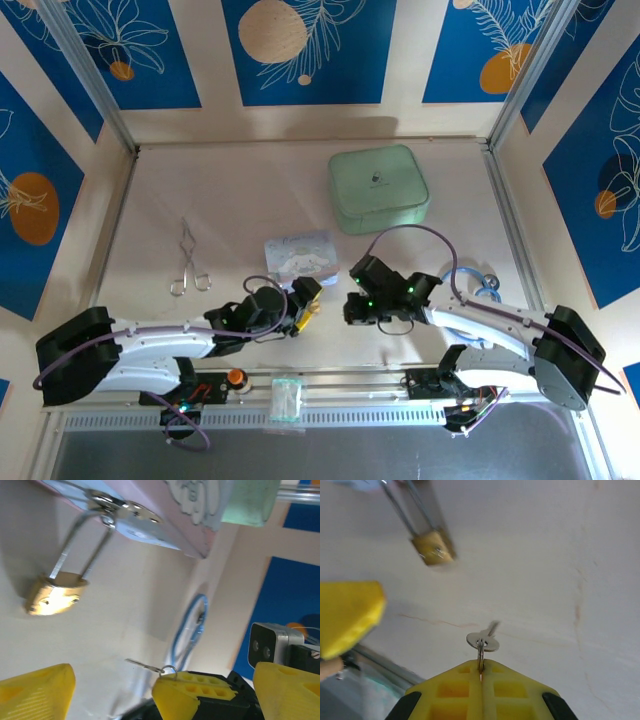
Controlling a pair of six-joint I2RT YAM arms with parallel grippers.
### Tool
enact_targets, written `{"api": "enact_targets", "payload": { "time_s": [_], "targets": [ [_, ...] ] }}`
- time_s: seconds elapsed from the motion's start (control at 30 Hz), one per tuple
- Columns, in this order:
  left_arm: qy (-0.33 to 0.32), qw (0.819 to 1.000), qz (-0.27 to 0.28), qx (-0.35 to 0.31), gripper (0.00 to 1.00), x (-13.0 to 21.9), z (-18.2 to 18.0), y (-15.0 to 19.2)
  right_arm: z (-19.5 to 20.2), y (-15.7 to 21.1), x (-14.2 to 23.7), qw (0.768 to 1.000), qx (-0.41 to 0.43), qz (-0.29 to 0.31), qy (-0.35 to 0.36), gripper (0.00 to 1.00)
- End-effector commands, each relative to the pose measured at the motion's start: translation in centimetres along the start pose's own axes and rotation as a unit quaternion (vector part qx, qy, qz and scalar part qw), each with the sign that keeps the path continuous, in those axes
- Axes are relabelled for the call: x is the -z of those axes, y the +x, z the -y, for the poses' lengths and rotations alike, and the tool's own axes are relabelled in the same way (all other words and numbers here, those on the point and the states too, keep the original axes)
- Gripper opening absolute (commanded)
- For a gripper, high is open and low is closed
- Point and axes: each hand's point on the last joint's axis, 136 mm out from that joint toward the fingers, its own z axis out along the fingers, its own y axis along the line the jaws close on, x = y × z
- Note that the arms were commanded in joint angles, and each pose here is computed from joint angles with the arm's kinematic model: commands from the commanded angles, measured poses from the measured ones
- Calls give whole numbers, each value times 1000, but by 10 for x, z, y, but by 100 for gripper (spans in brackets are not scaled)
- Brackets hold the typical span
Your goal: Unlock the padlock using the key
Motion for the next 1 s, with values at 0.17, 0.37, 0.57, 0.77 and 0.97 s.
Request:
{"api": "enact_targets", "payload": {
  "time_s": [0.17,0.37,0.57,0.77,0.97],
  "targets": [
    [84,990,-8,114,96,3,42,10,-46,-31,12,998,40,14,-48,0],
    [112,980,8,162,99,5,42,0,-74,-38,9,995,64,19,-75,0],
    [150,973,25,172,96,13,51,-9,-104,-35,11,988,90,31,-121,0],
    [162,970,32,179,81,15,48,-15,-111,-24,11,985,100,15,-139,0],
    [143,973,38,176,68,17,41,-16,-103,-19,15,986,102,20,-128,0]
  ]
}}
